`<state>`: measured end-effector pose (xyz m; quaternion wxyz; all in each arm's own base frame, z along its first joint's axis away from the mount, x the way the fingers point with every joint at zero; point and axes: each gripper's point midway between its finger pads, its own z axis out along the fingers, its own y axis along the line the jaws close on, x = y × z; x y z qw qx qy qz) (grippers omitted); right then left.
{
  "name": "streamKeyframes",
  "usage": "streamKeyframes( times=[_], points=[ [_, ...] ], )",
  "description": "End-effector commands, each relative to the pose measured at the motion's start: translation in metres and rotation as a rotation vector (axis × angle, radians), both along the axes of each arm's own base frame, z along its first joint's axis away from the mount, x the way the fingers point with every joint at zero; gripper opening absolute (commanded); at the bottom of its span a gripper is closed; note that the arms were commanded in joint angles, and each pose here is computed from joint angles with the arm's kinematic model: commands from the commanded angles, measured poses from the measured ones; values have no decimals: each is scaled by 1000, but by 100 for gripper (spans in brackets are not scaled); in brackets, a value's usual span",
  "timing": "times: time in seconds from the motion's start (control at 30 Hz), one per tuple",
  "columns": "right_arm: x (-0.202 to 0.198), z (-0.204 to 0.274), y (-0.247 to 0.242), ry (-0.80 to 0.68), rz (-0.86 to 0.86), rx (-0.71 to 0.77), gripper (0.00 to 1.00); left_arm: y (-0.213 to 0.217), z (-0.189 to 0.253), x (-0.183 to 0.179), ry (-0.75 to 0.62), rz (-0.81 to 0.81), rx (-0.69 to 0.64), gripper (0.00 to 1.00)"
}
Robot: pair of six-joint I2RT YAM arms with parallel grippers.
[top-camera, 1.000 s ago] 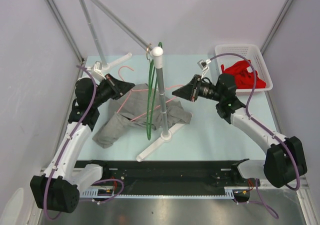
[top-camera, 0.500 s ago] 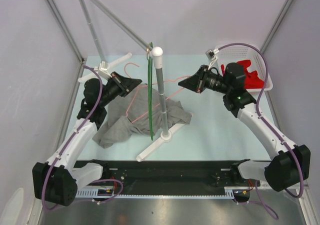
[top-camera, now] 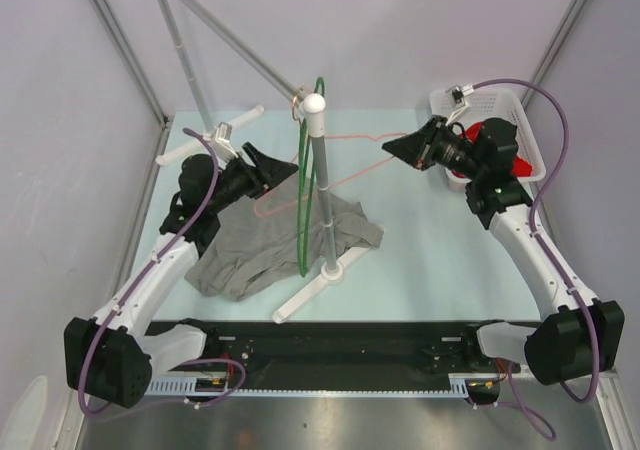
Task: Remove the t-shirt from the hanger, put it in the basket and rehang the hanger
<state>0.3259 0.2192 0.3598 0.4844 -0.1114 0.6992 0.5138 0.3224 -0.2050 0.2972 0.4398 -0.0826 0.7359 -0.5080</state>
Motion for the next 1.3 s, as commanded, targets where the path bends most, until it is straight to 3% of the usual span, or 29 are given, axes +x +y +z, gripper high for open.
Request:
streamKeyframes(
  times=[0.0,0.1,0.27,0.37,0.53,0.77,1.0,1.1,1.2,1.23,1.27],
  points=[
    [8,33,-4,-76,-28,78,0,16,-4,-12,-2,36,111,70],
    [7,26,0,-40,0,106,0,30,-15,-23,3,68,159,83],
    [10,3,10,62,67,125,0,56,-23,-42,-1,160,261,89],
    [11,-14,14,119,102,115,0,76,-39,-53,63,233,338,96],
    [9,-31,19,171,181,109,0,103,-44,-67,114,347,403,99],
    [3,-44,33,317,410,208,0,70,-55,-86,128,100,395,100],
    [-12,-41,45,306,559,253,0,49,-65,-93,123,-38,332,99],
    [-17,-44,51,323,592,251,0,41,-64,-96,101,-89,310,93],
    [-18,-47,55,329,598,250,0,34,-62,-102,95,-140,276,74],
    [-18,-47,55,329,600,249,0,34,-61,-103,91,-140,272,56],
    [-17,-50,57,339,601,249,0,35,-60,-102,88,-130,268,46]
  ],
)
